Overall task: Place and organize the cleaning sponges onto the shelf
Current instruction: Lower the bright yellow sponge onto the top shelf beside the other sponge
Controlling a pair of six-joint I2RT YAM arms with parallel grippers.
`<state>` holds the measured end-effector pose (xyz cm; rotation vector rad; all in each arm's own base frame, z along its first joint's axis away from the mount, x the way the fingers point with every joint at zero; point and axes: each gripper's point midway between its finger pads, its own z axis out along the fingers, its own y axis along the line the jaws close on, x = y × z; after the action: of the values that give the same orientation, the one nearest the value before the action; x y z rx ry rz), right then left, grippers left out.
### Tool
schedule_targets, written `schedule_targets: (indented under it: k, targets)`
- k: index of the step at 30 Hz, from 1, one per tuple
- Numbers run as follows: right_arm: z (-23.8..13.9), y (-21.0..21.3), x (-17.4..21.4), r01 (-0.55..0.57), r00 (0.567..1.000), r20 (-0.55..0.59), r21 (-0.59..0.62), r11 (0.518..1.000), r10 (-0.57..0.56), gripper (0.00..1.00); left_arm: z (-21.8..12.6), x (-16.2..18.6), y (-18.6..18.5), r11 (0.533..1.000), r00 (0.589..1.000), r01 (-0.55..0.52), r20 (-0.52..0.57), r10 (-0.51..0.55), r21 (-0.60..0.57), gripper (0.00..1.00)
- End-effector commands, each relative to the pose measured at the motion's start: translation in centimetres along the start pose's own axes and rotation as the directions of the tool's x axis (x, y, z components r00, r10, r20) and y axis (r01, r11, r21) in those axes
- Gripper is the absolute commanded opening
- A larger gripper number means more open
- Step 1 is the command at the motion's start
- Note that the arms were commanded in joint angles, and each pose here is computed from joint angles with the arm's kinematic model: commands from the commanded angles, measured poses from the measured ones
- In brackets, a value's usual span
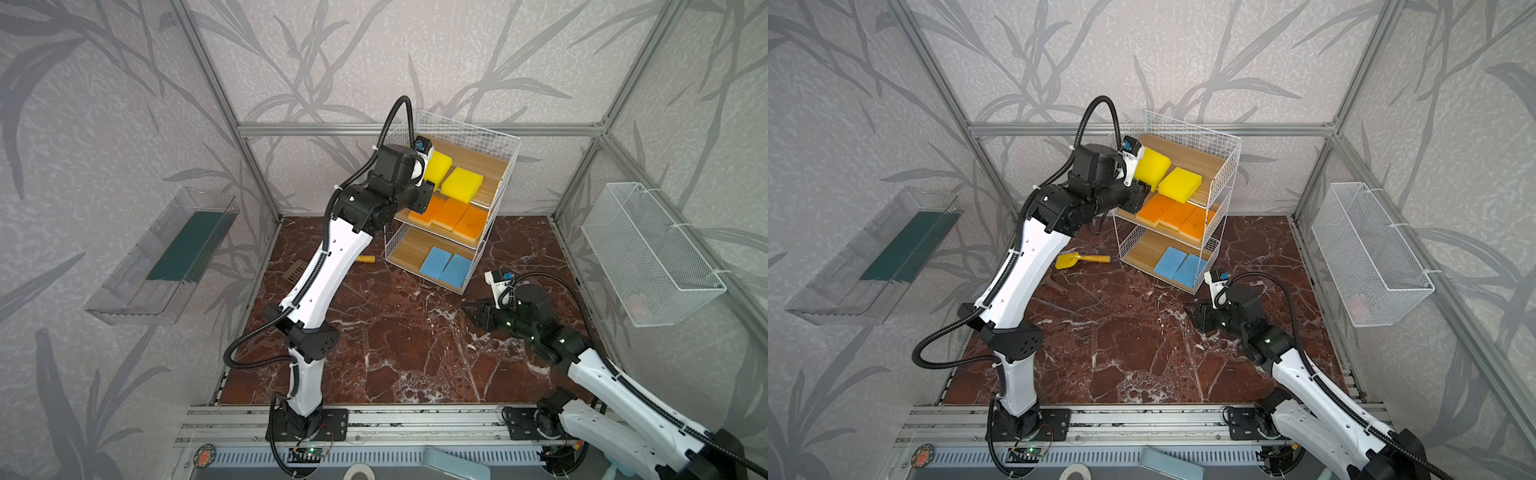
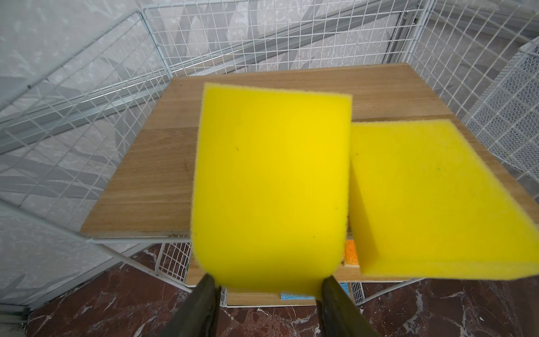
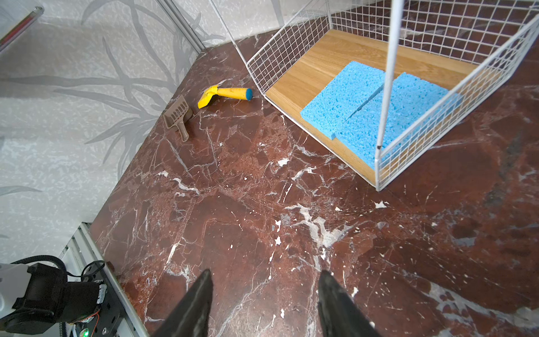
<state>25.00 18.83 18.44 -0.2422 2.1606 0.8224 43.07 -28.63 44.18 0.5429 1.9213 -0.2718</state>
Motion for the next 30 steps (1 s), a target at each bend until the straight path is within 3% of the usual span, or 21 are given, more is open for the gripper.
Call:
schedule_targets:
  k: [1,19,30]
  targets:
    - [-0.1,0.2,-0.3,-0.001,1.0,0.015,-0.017,1.0,0.001,0.57,-0.3,-0.7,-1.4,0.998,1.0,0.023,0.019,-0.025,0.058,0.52]
    - [-0.2,0.2,0.0,-0.002,1.0,0.016,-0.019,1.0,0.002,0.57,0.8,-1.7,-4.5,0.984,0.995,0.086,0.046,-0.094,0.159,0.51]
    - [-0.3,0.2,0.1,0.001,1.0,0.013,-0.018,1.0,-0.001,0.57,-0.3,-1.4,-2.4,0.993,0.996,0.078,0.03,-0.081,0.084,0.51]
